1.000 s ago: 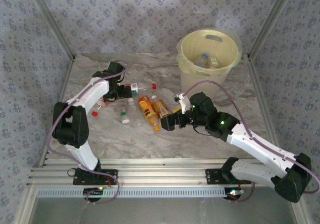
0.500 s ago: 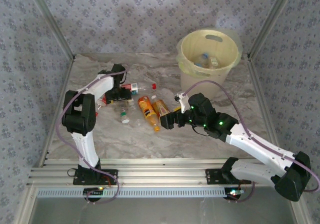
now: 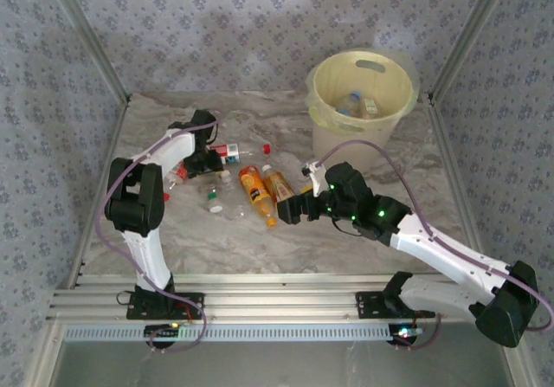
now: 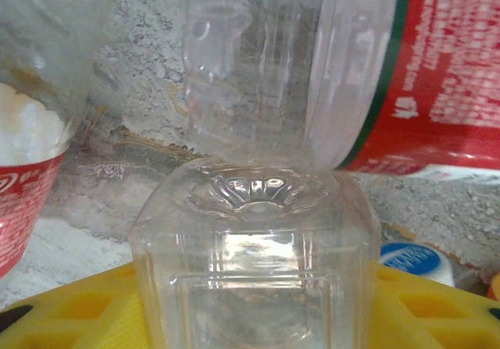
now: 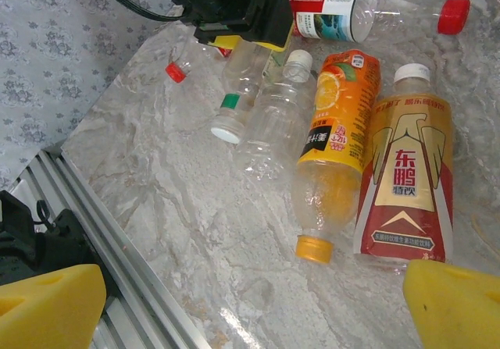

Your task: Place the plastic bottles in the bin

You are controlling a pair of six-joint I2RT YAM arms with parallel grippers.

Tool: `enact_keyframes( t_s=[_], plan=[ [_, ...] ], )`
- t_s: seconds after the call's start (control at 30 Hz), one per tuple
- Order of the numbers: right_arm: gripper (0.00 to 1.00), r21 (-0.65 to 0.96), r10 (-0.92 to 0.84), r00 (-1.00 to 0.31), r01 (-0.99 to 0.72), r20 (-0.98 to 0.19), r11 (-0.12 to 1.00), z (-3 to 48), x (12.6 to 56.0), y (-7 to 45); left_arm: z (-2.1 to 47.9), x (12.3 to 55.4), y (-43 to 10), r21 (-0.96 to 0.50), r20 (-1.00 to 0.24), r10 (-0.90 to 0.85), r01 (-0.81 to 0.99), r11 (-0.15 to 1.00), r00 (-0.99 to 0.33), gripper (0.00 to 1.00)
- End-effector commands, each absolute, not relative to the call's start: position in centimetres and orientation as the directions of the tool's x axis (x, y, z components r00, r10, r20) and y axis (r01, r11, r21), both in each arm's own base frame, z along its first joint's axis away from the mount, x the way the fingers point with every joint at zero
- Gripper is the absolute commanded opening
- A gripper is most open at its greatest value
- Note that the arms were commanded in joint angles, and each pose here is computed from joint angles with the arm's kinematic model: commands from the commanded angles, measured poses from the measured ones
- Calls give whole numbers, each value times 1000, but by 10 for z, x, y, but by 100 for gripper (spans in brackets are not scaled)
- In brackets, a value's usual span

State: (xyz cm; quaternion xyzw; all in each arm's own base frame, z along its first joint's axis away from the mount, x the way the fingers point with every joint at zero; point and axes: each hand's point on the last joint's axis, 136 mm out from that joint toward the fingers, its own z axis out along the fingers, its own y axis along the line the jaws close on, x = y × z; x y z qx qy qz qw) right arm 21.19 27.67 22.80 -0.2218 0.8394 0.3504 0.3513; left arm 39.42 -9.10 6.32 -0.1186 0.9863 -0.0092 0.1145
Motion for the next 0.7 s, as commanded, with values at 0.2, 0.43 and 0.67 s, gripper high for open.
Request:
enact_keyframes(
  t_s=[0.2,0.43,0.67],
  plan=[
    [96,571,-37,-717,-584,-696,577,236,214,298,145,380,-112,-334,-383,-344,-218,917,-857,55],
    [91,710,15,-798,-527,-602,467,243,216,325,209,369,-161,-617,-449,-417,-63,784,-791,54],
    [88,767,49,-844,-459,-534,448,241,225,334,251,356,-194,-790,-422,-469,60,611,-776,54]
  ],
)
